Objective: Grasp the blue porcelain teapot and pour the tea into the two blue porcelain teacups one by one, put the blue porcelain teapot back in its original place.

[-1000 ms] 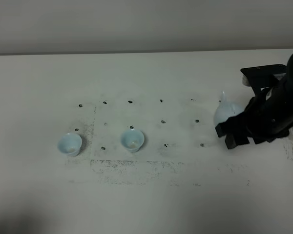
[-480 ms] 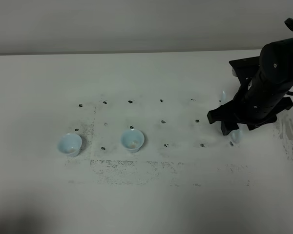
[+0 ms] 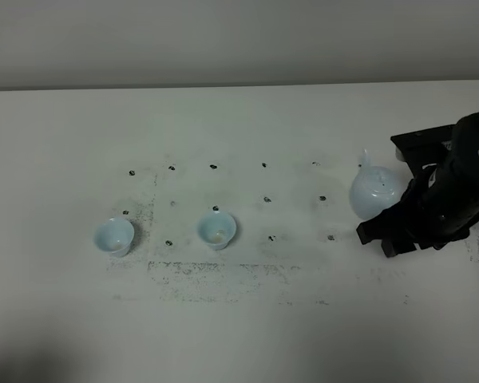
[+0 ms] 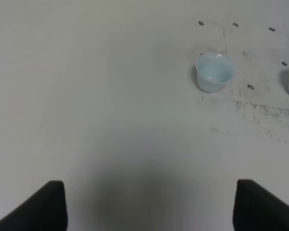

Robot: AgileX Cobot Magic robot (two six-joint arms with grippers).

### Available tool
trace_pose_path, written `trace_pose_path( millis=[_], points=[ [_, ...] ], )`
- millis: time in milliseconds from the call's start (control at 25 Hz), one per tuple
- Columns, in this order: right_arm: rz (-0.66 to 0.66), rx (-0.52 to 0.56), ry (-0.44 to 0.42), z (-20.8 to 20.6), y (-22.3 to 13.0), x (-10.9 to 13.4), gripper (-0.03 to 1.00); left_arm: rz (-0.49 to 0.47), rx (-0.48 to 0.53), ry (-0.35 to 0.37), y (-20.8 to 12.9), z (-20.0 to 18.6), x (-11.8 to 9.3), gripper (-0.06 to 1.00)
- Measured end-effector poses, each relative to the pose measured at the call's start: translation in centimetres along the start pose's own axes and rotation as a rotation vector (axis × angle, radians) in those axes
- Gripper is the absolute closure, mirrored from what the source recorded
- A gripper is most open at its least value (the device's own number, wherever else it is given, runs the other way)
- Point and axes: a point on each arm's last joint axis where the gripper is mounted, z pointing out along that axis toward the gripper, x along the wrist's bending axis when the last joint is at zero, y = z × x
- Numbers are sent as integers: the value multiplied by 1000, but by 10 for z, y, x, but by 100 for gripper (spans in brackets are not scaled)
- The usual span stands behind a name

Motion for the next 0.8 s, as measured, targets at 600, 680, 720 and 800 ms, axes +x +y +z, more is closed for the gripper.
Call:
trace_pose_path(
  millis=[600,680,720,800],
  points=[
    [103,-44,36,5,45,-28,54,0,0,0,0,0,0,27],
    [116,-51,49,5,47,-27,54,0,0,0,0,0,0,27],
    [112,-51,55,7,48,-27,54,0,0,0,0,0,0,27],
    [117,-40,66,13,49,-26,54,0,0,0,0,0,0,27]
  ],
)
